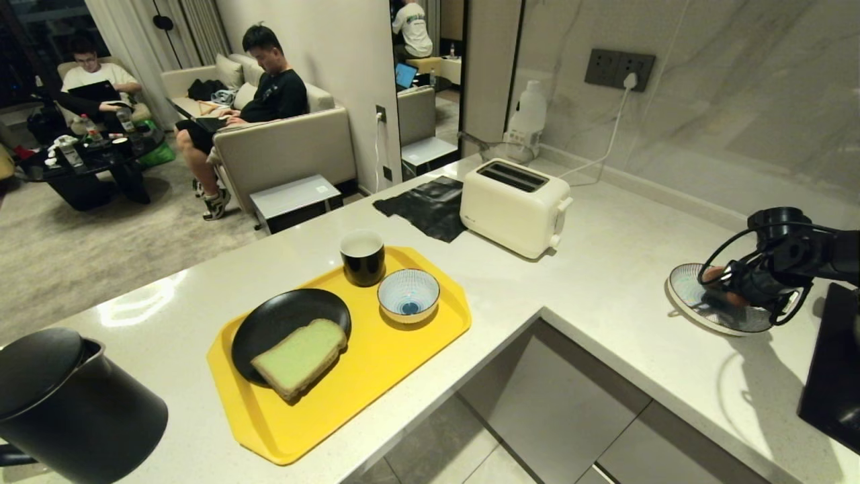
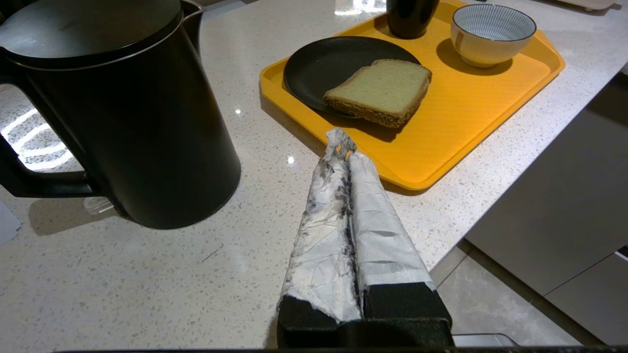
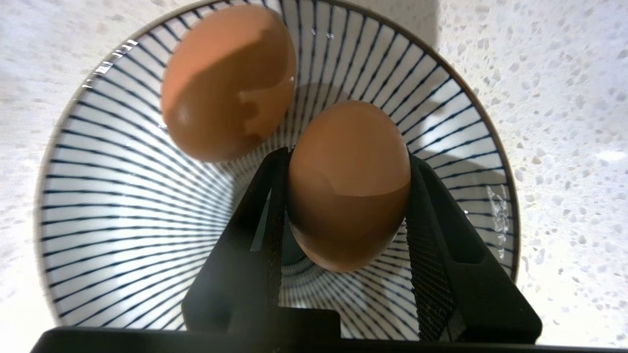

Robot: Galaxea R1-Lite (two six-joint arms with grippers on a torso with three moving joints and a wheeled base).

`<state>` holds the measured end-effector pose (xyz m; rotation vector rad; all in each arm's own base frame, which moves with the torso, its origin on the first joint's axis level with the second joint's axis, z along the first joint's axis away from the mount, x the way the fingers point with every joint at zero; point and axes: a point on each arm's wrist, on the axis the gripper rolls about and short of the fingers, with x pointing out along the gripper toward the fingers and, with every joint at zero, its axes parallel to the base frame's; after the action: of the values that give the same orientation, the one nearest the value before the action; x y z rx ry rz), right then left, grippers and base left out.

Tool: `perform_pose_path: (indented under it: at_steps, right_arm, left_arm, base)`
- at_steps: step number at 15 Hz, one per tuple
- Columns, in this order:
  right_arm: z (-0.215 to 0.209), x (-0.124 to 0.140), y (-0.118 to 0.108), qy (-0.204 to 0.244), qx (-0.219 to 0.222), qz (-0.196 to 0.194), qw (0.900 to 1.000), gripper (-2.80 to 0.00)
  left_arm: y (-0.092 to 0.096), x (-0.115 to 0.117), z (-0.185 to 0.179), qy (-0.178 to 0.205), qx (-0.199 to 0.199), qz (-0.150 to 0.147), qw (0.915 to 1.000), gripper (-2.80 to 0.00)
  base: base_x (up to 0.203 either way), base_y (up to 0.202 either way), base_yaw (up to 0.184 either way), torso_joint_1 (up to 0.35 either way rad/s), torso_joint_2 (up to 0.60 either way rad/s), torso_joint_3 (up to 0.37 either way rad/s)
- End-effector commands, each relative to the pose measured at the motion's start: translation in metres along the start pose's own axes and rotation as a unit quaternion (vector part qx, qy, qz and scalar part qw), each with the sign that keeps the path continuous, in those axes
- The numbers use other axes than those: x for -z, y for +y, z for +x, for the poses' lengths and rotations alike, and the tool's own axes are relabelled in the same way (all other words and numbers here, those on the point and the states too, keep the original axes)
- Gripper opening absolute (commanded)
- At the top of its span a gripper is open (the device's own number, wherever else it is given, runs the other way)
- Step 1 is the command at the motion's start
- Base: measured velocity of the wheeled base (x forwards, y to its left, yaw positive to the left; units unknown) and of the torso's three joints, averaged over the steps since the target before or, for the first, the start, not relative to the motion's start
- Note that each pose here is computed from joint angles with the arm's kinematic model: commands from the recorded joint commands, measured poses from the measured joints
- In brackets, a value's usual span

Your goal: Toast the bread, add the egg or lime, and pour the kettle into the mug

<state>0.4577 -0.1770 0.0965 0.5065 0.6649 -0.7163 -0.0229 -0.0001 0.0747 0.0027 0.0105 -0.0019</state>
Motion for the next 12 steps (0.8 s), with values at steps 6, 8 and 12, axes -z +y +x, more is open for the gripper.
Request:
perform_pose_path:
  at_steps: [6, 8, 12]
  right_arm:
    - [-0.1, -0.048, 0.003, -0.085, -0.047, 0.003, 0.995, -2.8]
    - [-0.132, -0.059, 0.002, -0.111, -0.063, -0.029, 0.991, -2.8]
    - [-0.202, -0.067, 0.007, -0.15, -0.129, -0.131, 0.972, -2.8]
  left_arm:
    - [0.0, 0.0, 0.0, -0.001, 0.0, 0.0, 1.0, -2.8]
    - [0.0, 0.0, 0.0, -0.001, 0.0, 0.0, 1.0, -2.8]
    - [0.0, 0.0, 0.0, -0.001, 0.0, 0.0, 1.0, -2.8]
  base:
    - [0.0, 0.0, 0.0, 0.0, 0.0, 0.0]
    - [0.0, 0.0, 0.0, 0.0, 0.0, 0.0]
    - [0.0, 0.0, 0.0, 0.0, 0.0, 0.0]
